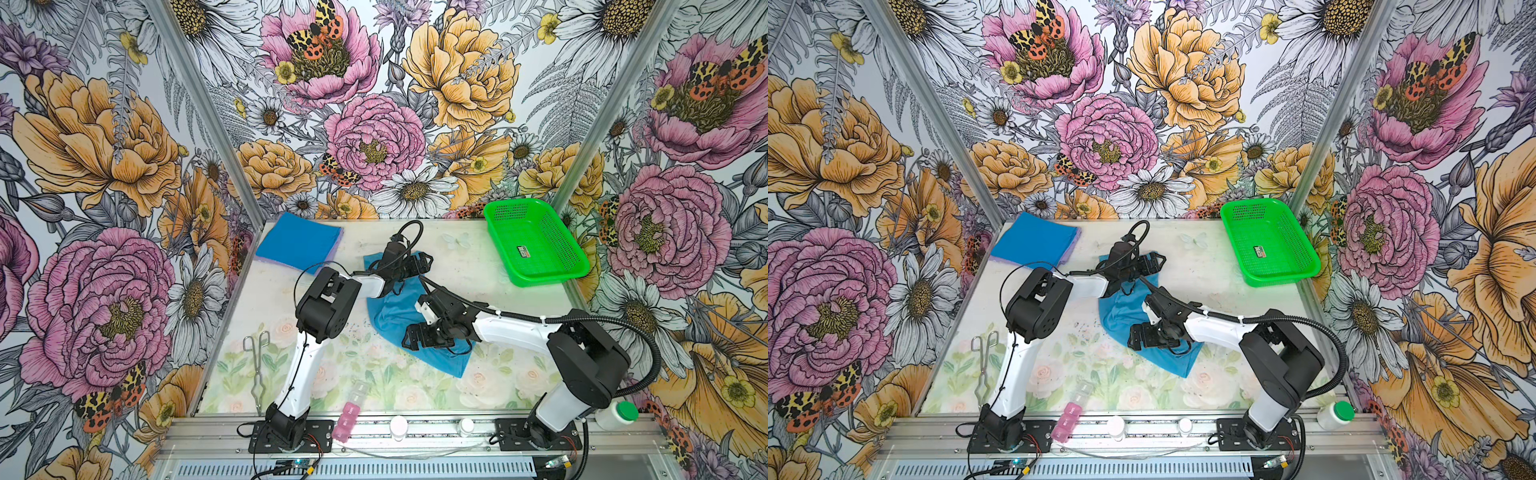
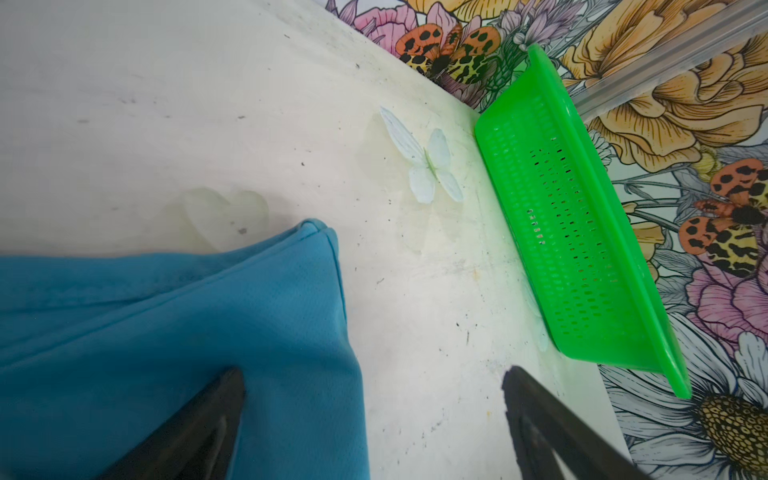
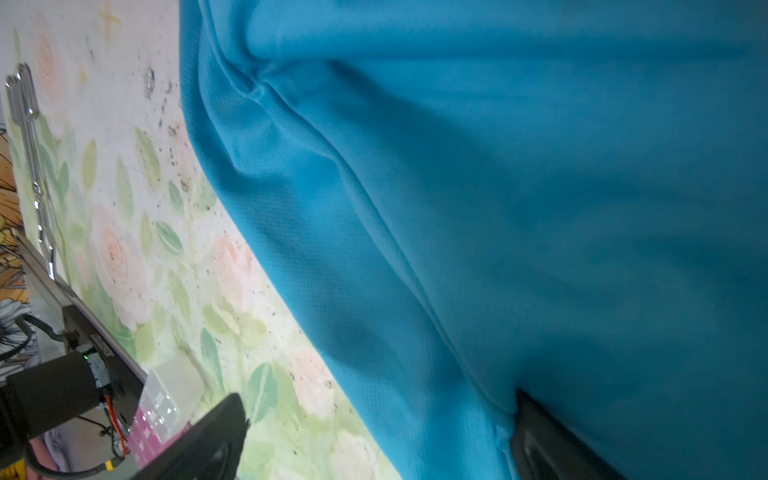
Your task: Fold and stack the t-shirts
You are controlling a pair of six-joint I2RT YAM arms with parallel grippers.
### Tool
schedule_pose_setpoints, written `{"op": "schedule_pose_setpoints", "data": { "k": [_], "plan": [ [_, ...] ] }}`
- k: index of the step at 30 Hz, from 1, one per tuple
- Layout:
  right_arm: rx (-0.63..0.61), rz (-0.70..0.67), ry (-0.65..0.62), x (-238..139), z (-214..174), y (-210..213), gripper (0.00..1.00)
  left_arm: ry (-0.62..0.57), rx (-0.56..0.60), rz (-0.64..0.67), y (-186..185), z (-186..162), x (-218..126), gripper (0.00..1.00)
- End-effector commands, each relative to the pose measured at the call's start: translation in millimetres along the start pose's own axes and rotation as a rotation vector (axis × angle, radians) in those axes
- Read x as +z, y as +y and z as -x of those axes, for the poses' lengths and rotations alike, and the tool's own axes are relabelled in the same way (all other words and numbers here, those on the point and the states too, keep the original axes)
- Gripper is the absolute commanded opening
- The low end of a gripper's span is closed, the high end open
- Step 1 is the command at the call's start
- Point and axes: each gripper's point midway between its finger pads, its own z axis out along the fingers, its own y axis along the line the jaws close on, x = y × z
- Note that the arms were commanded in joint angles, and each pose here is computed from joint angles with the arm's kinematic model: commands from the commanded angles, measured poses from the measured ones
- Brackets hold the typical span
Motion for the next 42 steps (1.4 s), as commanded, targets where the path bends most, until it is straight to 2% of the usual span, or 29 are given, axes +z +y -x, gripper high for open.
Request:
{"op": "schedule_pose_setpoints", "data": {
  "k": [1,4,8,10,13,16,20,23,26,30,34,42],
  "plan": [
    [0.075,0.034,-0.047,14,12,4,1.00,0.180,-0.042,0.013,22,-44,16,0.99],
    [0.049,0.072,-0.128,-10,21,17,0.99,0.140,-0.012,-0.093,-7,-3,9,0.99],
    [0.059,0.040,-0.195,-50,20,0,1.00,0.056,0.034,-0.165,-36,58,-33,0.99],
    [0.074,-0.010,-0.203,-65,17,-18,0.99,0.035,0.038,-0.194,-44,77,-57,0.99],
    [0.087,-0.108,-0.197,-79,11,-46,1.00,0.036,0.022,-0.217,-48,86,-92,0.99],
    [0.074,-0.217,-0.157,-83,5,-67,0.99,0.048,0.021,-0.190,-39,76,-120,0.99],
    [0.046,-0.328,-0.078,-77,0,-85,0.99,0.124,0.001,-0.087,-13,37,-138,0.99],
    [-0.007,-0.410,-0.036,-77,-1,-89,1.00,0.169,-0.006,0.021,8,7,-146,0.99],
    [-0.074,-0.491,0.030,-80,-6,-86,1.00,0.227,0.037,0.162,27,-23,-147,0.99],
    [-0.135,-0.495,0.109,-71,-17,-78,0.99,0.289,0.102,0.276,33,-42,-142,0.99],
    [-0.176,-0.498,0.189,-54,-27,-80,1.00,0.296,0.124,0.398,46,-45,-136,0.99],
    [-0.241,-0.428,0.349,-21,-55,-65,0.98,0.404,0.182,0.509,66,-56,-108,0.99]
  ]
}}
